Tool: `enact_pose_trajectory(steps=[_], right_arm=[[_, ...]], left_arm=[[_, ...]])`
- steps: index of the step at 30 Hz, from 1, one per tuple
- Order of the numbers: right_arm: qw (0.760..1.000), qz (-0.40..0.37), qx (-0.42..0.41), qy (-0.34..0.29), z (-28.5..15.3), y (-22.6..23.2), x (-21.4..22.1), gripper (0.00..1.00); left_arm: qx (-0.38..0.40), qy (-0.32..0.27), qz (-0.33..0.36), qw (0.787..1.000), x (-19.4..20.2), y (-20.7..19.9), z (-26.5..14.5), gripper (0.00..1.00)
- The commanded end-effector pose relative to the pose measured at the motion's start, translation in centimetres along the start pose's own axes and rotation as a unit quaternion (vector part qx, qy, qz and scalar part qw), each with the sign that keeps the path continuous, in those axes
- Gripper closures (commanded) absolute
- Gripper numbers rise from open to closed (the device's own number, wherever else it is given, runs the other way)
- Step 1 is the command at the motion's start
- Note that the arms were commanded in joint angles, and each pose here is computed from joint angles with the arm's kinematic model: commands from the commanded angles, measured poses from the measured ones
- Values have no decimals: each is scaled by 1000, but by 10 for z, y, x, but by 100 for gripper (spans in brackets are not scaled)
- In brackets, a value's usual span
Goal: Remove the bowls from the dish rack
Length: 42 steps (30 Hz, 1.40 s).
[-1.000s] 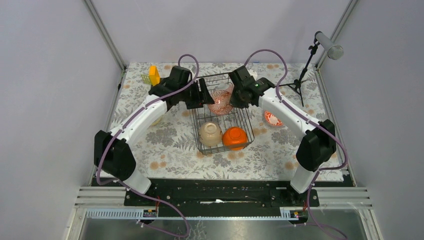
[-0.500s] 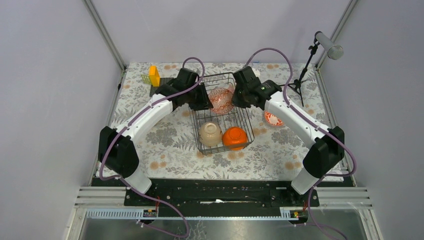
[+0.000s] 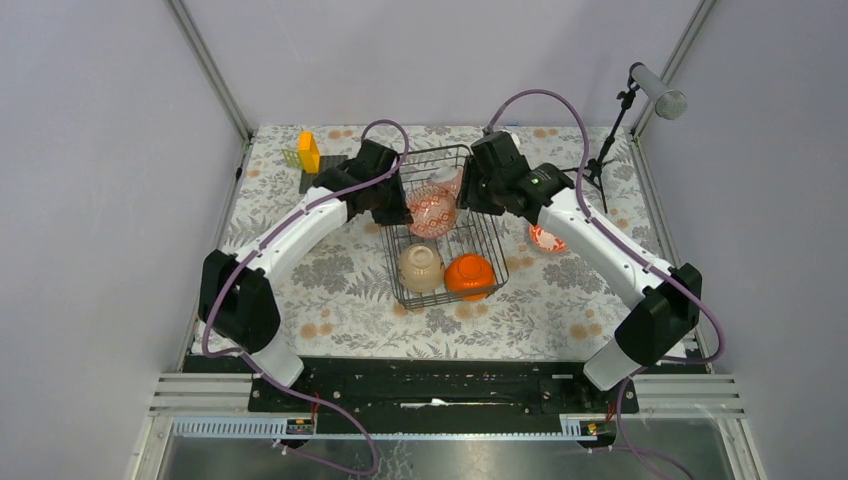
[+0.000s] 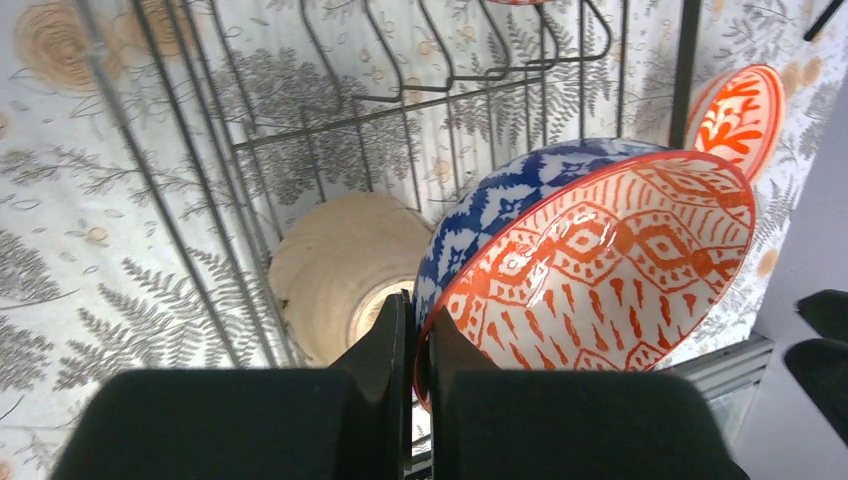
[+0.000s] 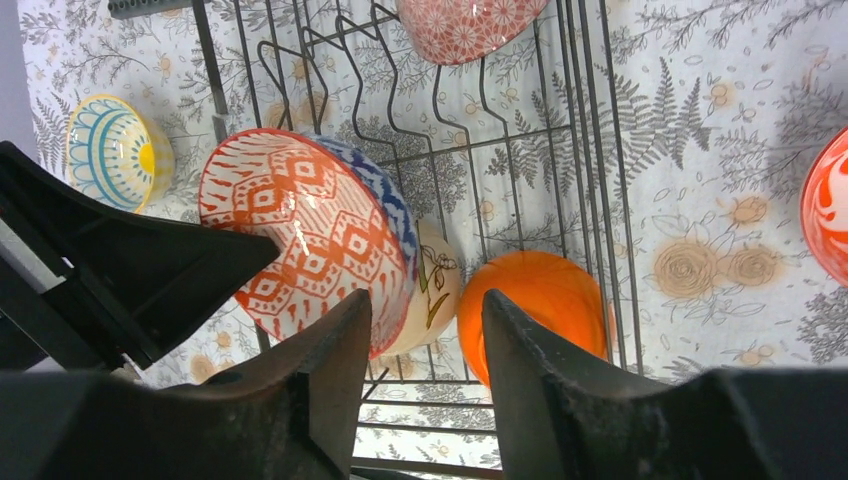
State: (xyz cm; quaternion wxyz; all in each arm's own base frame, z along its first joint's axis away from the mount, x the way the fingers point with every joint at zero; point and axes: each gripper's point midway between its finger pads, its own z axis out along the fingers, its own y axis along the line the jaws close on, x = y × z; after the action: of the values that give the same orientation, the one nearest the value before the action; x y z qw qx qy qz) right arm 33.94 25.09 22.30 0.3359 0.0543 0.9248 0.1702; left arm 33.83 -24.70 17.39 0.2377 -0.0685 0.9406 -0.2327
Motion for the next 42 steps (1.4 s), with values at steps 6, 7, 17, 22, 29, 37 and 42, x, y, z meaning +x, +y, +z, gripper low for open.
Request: enact_pose_trajectory(steps=[6,7,17,22,29,37,42], right_arm=[[994,-55,-44,-82,-31,11,-35,36],[994,-56,-44,-82,-31,10,-35,36],[995,-26,-19,-98,-38,-4,-35,0],[992,-35,-29,-119,-49,-3,-42,0],[989,-41,-41,-135,-58,-4,-43,0],[985,-68,-33,-158,-74,-14,-48,0],[982,-76,-14,-171,-78,-25,-49,0]], left_arm=[[-41,-143,-83,985,-44,55,-87,100],[-49,-160,-94,981,-47,65,-96,100],[-163,-221,-175,945,-49,153,-139,100],[-231,-185,-250,922,-51,216,-137,100],[-228,-186,-304,906,-70,240,-114,100],[-213,-171,-348,897,-82,264,-89,100],[-220,-138,-376,889,-73,280,-68,100]])
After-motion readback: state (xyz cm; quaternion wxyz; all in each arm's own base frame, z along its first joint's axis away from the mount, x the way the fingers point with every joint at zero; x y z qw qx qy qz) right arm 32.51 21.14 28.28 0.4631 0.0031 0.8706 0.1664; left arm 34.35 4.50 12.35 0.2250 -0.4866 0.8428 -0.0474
